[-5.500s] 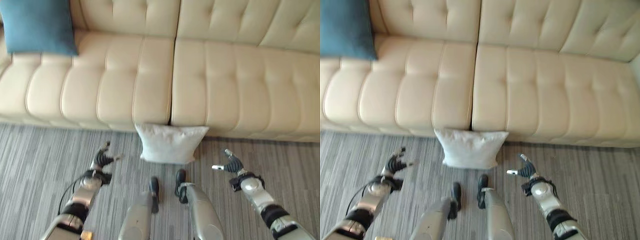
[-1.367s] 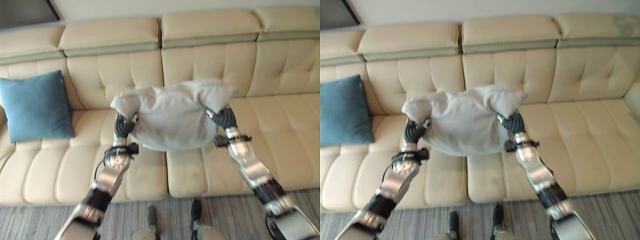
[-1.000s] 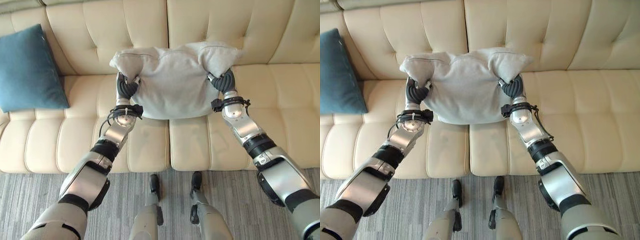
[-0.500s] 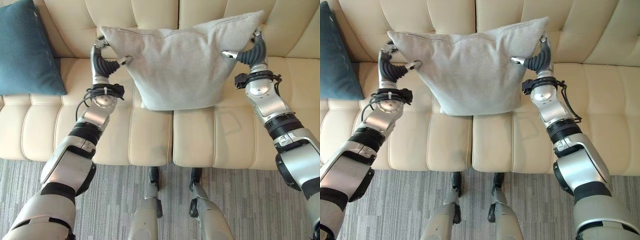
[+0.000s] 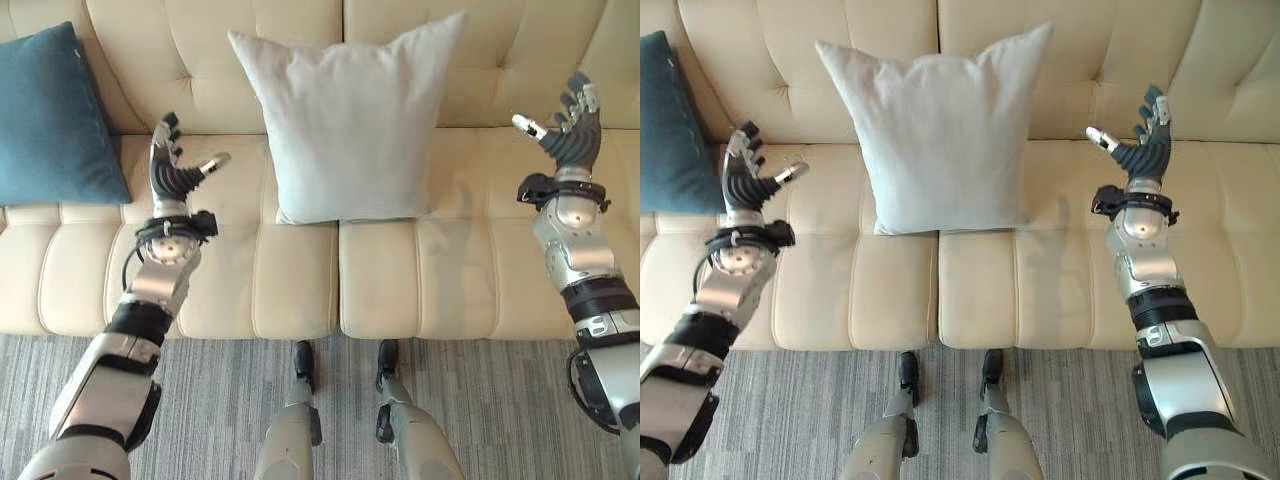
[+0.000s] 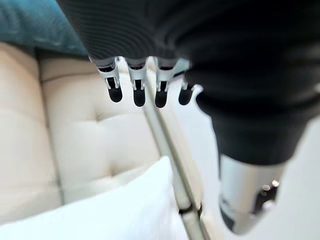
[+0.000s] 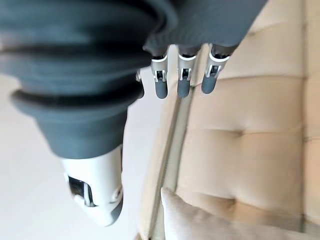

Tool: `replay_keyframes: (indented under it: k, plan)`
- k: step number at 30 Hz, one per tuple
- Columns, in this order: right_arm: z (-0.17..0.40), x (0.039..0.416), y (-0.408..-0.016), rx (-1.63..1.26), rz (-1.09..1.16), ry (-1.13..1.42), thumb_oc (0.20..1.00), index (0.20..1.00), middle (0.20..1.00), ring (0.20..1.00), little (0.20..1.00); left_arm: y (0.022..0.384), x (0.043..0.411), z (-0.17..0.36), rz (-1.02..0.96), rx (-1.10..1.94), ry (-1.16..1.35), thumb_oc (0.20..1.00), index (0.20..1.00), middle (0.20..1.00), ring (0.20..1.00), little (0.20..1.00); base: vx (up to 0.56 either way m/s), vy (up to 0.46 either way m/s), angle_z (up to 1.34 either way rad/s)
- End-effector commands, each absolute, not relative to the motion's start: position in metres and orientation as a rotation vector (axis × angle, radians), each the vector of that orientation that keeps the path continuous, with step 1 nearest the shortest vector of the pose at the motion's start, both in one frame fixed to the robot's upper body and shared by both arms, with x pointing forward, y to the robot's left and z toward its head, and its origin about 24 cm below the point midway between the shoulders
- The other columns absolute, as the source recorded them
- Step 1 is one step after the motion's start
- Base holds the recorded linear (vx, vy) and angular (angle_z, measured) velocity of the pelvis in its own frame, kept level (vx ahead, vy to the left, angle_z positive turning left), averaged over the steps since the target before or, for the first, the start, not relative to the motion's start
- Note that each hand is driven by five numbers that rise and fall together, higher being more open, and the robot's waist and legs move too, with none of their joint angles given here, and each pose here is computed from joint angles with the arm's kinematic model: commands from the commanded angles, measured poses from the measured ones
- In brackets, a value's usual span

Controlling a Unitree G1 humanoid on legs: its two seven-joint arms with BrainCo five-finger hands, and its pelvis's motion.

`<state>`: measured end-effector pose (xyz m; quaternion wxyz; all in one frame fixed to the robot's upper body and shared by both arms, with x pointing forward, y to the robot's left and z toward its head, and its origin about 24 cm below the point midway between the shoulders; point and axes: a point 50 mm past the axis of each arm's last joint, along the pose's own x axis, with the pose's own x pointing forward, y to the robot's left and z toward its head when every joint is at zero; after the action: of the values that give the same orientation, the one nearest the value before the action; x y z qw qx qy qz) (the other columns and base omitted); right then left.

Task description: Pick up all the scattered cushions and arrange them neatly on the sofa.

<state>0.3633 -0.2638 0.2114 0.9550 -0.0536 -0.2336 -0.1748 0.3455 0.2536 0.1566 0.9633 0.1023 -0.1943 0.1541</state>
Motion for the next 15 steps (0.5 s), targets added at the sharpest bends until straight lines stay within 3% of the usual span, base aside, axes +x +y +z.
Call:
replay_keyframes:
  k: [1,4,9,15]
  plan:
    - [0.194,0.351,-0.256,-0.099,-0.256,-0.494,1.000,1.000,1.000,1.000,1.000,0.248,0.337,0.147,0.265,0.147,-0.422,1.000,1.000,1.000,1.000,1.000,-0.01,-0.001,-0.07]
    - [0.143,0.324,-0.251,-0.160,-0.156,-0.370,1.000,1.000,1.000,1.000,1.000,0.238,0.308,0.096,0.175,0.160,-0.284,1.000,1.000,1.000,1.000,1.000,0.02,-0.009,-0.10]
    - [0.068,0.277,-0.252,-0.313,-0.055,-0.129,1.000,1.000,1.000,1.000,1.000,0.254,0.250,0.021,0.138,0.241,0.011,1.000,1.000,1.000,1.000,1.000,0.04,0.014,-0.05]
    - [0.023,0.239,-0.249,-0.391,0.017,0.043,1.000,1.000,1.000,1.000,1.000,0.265,0.198,-0.033,0.083,0.360,0.289,1.000,1.000,1.000,1.000,1.000,0.05,0.038,-0.04]
